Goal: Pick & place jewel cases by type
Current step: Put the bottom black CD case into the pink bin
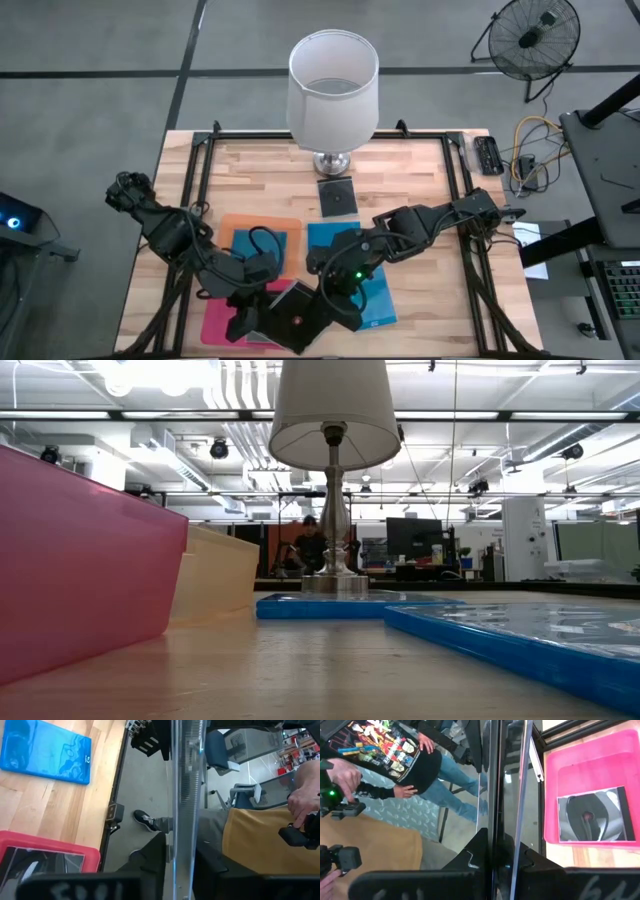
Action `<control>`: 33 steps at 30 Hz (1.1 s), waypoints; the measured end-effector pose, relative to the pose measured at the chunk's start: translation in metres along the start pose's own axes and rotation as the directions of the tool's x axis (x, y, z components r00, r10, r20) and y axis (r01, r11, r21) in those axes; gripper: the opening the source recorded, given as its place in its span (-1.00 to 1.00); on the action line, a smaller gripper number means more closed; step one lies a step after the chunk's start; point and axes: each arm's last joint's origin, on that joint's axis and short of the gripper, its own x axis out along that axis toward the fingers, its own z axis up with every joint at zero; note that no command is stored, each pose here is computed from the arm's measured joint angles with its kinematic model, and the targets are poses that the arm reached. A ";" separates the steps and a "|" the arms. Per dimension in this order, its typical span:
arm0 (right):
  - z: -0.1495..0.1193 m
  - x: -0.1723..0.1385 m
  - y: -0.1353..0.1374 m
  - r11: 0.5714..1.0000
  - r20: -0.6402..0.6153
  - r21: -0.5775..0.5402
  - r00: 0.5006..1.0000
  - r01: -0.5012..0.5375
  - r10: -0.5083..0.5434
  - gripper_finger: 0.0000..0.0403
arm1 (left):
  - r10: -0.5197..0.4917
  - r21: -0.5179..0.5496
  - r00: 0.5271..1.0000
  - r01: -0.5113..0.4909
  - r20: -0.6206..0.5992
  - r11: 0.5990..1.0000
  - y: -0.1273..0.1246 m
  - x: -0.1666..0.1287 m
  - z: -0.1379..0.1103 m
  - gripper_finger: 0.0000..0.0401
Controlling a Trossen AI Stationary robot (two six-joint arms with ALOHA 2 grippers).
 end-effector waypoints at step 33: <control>0.015 -0.086 0.017 0.971 0.211 -0.221 0.976 0.092 -0.045 0.25 | 0.039 -0.075 0.999 -0.037 0.016 0.996 0.004 0.001 -0.001 -0.98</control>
